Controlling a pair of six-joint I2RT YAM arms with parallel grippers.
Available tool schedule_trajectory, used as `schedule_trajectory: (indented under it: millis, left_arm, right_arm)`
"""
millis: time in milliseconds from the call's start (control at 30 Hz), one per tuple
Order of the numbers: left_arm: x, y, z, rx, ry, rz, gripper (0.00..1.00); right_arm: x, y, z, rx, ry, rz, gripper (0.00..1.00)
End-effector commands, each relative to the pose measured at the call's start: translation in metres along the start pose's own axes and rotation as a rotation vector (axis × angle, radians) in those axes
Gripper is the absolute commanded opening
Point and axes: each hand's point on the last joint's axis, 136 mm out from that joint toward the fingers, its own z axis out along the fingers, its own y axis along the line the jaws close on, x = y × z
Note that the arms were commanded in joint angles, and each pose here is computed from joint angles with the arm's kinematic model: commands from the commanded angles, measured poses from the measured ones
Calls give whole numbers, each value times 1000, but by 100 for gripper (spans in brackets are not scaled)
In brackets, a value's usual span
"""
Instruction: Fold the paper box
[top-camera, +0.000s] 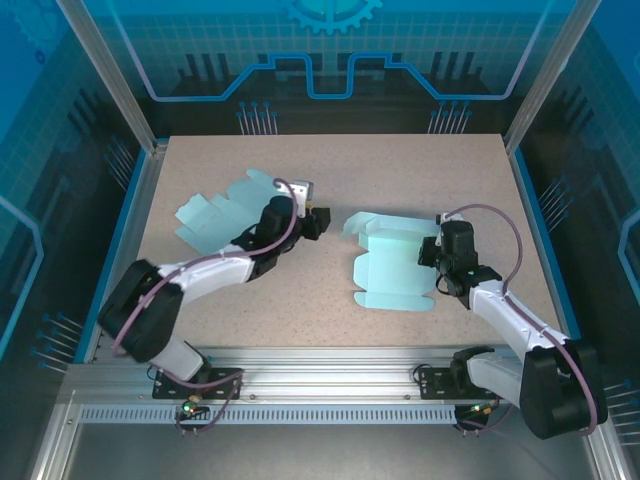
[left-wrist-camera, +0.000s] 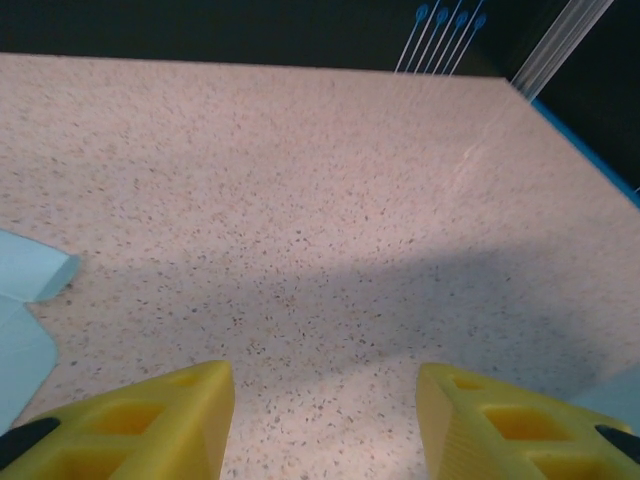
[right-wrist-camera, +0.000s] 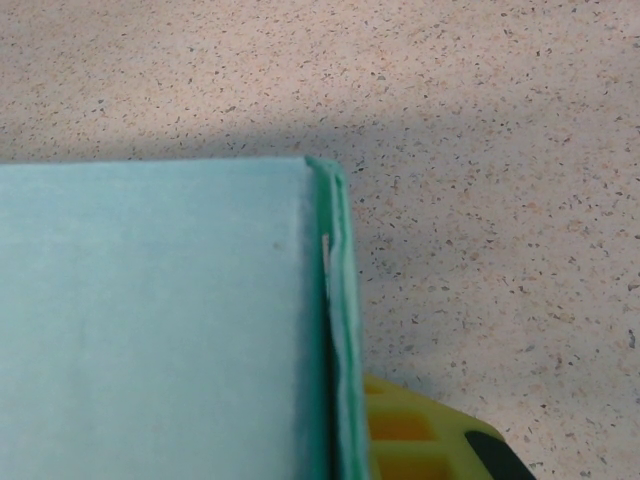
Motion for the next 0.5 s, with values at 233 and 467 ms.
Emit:
schedule_trajectory:
  millis: [233, 467]
  left_arm:
    - [7, -27, 39, 130, 38, 34, 52]
    - [21, -47, 30, 212, 76, 58, 52]
  right_arm:
    - [-15, 9, -5, -31, -40, 9, 0]
    - [-15, 9, -5, -31, -40, 9, 0]
